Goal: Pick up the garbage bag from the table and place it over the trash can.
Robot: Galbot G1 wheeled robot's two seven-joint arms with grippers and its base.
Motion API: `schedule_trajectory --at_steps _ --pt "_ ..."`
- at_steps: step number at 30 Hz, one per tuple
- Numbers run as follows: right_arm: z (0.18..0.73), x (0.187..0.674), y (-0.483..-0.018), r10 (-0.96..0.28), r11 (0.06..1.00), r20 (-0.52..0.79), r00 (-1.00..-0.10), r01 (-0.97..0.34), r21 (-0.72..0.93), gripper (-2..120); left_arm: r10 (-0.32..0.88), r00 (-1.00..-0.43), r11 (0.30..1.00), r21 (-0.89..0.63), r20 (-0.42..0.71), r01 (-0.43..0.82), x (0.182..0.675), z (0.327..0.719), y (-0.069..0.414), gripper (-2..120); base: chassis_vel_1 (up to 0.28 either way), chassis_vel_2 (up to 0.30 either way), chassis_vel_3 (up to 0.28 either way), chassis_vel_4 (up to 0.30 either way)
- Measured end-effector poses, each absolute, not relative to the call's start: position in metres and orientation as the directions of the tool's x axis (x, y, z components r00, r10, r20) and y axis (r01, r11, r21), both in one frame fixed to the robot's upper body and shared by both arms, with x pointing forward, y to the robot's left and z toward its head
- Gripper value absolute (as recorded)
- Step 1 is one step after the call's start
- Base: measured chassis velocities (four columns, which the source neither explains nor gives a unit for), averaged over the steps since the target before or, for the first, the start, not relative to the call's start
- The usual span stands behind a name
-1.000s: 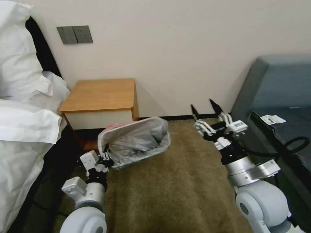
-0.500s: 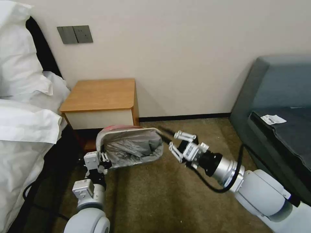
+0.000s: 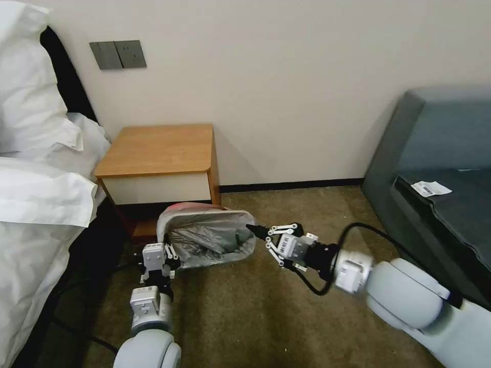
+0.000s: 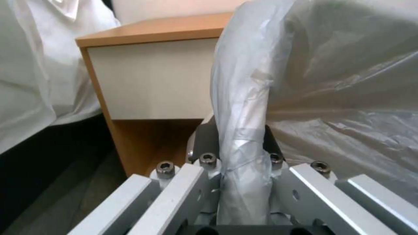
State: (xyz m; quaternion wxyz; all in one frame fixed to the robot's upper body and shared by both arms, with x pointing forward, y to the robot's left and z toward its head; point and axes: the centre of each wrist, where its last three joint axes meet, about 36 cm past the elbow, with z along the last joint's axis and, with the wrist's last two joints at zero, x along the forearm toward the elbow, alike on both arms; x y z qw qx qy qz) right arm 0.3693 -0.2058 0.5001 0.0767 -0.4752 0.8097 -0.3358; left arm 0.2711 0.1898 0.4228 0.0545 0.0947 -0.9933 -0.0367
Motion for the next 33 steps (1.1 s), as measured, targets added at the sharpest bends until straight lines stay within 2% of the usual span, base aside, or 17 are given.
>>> schedule_trajectory --at_steps 6,14,23,33 --pt "0.483 0.389 -0.163 -0.845 0.311 0.194 -0.499 -0.752 -0.581 0 -0.194 -0.976 0.979 0.077 0.102 -0.187 0.279 0.419 0.19 4 0.0 0.0 0.0 0.0" --pt "0.475 0.409 -0.139 -0.841 0.277 0.243 -0.483 -0.771 -0.573 0 -0.196 -0.976 0.979 0.08 0.098 -0.188 0.285 0.418 0.191 4 0.0 0.0 0.0 0.0" --pt "0.453 0.437 -0.096 -0.823 0.152 0.387 -0.415 -0.819 -0.553 0 -0.195 -0.977 0.978 0.093 0.091 -0.187 0.289 0.416 0.19 4 0.0 0.0 0.0 0.0" --pt "0.437 0.484 -0.063 -0.779 0.088 0.466 -0.42 -0.809 -0.582 0 -0.199 -0.975 0.975 0.115 0.097 -0.188 0.28 0.416 0.187 4 0.0 0.0 0.0 0.0"
